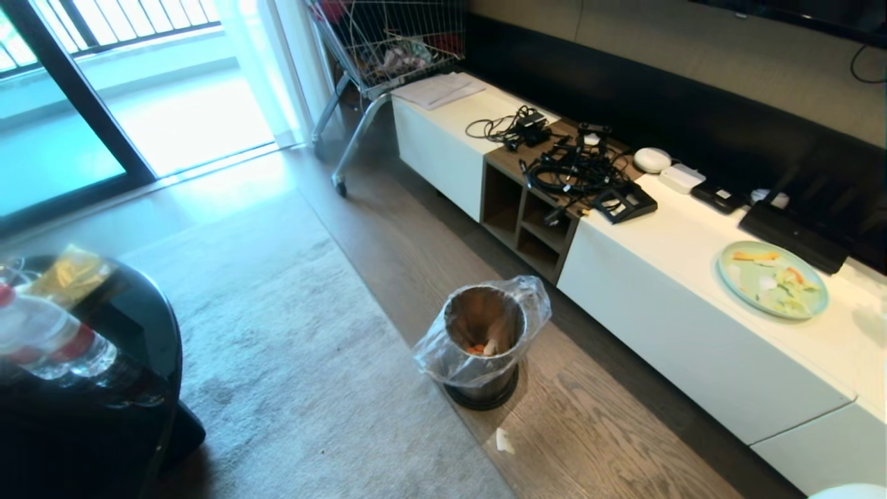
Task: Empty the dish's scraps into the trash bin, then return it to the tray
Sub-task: Put the bowl back to the table
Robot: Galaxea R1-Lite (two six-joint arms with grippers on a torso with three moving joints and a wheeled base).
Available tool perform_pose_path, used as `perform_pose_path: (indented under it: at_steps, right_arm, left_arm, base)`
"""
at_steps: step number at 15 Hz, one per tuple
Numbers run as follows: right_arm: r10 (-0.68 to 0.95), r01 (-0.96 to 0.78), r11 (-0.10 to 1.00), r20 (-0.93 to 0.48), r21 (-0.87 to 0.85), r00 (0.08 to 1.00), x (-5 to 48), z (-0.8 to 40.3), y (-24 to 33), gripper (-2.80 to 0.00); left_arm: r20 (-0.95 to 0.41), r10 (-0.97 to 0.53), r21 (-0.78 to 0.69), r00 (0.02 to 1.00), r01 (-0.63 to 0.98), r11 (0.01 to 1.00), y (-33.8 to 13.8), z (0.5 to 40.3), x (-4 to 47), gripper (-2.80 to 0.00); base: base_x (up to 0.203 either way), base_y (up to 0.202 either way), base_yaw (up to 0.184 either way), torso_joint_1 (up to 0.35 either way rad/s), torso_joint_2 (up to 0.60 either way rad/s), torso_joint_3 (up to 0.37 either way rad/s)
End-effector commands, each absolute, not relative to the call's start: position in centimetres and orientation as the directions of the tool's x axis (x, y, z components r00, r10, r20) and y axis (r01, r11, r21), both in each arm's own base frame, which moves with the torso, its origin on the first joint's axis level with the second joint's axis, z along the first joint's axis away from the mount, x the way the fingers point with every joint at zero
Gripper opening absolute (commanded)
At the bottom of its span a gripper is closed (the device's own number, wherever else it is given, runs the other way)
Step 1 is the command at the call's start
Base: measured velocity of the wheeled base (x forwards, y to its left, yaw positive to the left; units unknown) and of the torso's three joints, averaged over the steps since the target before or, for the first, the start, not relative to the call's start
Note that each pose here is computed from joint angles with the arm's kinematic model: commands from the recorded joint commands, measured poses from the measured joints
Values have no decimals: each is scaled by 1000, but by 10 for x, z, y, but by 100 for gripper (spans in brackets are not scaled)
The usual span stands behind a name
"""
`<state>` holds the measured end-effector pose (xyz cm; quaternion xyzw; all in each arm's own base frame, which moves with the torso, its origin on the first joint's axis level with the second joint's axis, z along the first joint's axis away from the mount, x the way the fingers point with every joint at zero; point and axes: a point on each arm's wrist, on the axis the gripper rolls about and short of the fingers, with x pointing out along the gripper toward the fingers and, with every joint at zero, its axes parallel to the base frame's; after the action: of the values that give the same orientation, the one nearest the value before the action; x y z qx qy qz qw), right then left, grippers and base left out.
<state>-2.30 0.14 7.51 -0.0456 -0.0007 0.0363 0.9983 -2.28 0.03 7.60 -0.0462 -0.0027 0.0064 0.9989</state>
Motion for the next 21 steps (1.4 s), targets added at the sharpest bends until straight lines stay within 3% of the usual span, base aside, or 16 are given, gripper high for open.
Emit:
perform_pose_path:
  at_steps: [1,11,21]
  right_arm:
    - [74,-74,993,-3,-92,997,-23,75,1,-280]
    - [74,-74,993,-3,-92,997,-23,75,1,-280]
    - [74,-74,993,-3,-92,997,-23,75,1,-280]
  left_arm:
    - [6,14,-94,1000,-13,996,0,76,-23,-280]
    - [6,14,-94,1000,-13,996,0,76,-23,-280]
    - [6,14,-92,1000,-13,996,0,76,-23,-280]
  base:
    - [0,0,0,-2,2,208]
    - [0,0,0,2,2,202]
    - [0,0,0,2,1,32]
